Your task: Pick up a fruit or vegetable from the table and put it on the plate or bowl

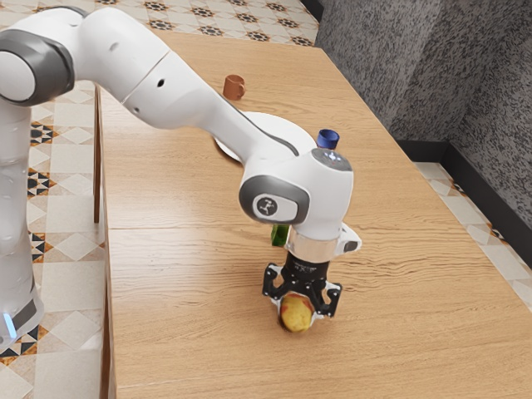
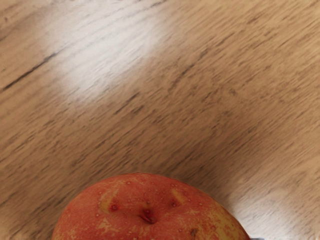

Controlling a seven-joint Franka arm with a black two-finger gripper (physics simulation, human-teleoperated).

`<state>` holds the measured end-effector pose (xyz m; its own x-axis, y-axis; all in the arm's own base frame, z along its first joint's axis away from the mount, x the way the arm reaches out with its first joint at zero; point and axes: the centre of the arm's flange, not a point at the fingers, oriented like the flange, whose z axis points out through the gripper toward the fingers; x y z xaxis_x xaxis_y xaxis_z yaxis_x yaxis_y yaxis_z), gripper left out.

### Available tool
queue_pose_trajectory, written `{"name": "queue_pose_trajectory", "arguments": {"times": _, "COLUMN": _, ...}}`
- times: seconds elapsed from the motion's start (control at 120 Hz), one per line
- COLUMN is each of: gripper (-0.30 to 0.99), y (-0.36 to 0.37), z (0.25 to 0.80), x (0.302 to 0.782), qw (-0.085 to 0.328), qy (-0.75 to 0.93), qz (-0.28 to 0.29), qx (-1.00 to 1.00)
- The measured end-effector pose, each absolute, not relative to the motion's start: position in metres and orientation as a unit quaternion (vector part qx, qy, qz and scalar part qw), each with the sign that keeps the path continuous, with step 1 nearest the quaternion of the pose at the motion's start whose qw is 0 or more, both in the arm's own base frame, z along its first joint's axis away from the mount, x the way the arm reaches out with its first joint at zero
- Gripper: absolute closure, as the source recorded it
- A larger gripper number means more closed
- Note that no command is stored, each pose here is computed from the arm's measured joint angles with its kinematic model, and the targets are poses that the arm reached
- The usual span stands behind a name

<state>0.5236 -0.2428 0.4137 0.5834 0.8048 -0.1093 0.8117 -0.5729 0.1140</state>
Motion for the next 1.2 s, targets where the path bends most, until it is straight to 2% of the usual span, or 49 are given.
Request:
{"name": "queue_pose_trajectory", "arguments": {"times": 0.225, "gripper": 0.36, "y": -0.244, "z": 0.478, "x": 0.512, "qw": 0.082, "qy": 0.447, "qz": 0.017, "qx": 0.891}}
{"name": "queue_pose_trajectory", "arguments": {"times": 0.4, "gripper": 0.37, "y": -0.249, "z": 0.573, "x": 0.515, "qw": 0.107, "qy": 0.43, "qz": 0.065, "qx": 0.894}}
{"name": "queue_pose_trajectory", "arguments": {"times": 0.533, "gripper": 0.35, "y": -0.199, "z": 0.628, "x": 0.537, "qw": 0.117, "qy": 0.458, "qz": 0.081, "qx": 0.878}}
{"name": "queue_pose_trajectory", "arguments": {"times": 0.725, "gripper": 0.34, "y": -0.044, "z": 0.63, "x": 0.568, "qw": 0.088, "qy": 0.559, "qz": 0.073, "qx": 0.821}}
{"name": "queue_pose_trajectory", "arguments": {"times": 1.0, "gripper": 0.34, "y": 0.138, "z": 0.596, "x": 0.57, "qw": 0.056, "qy": 0.659, "qz": 0.049, "qx": 0.749}}
{"name": "queue_pose_trajectory", "arguments": {"times": 1.092, "gripper": 0.35, "y": 0.171, "z": 0.581, "x": 0.569, "qw": 0.048, "qy": 0.673, "qz": 0.039, "qx": 0.737}}
{"name": "queue_pose_trajectory", "arguments": {"times": 1.2, "gripper": 0.34, "y": 0.162, "z": 0.575, "x": 0.585, "qw": 0.048, "qy": 0.657, "qz": 0.037, "qx": 0.752}}
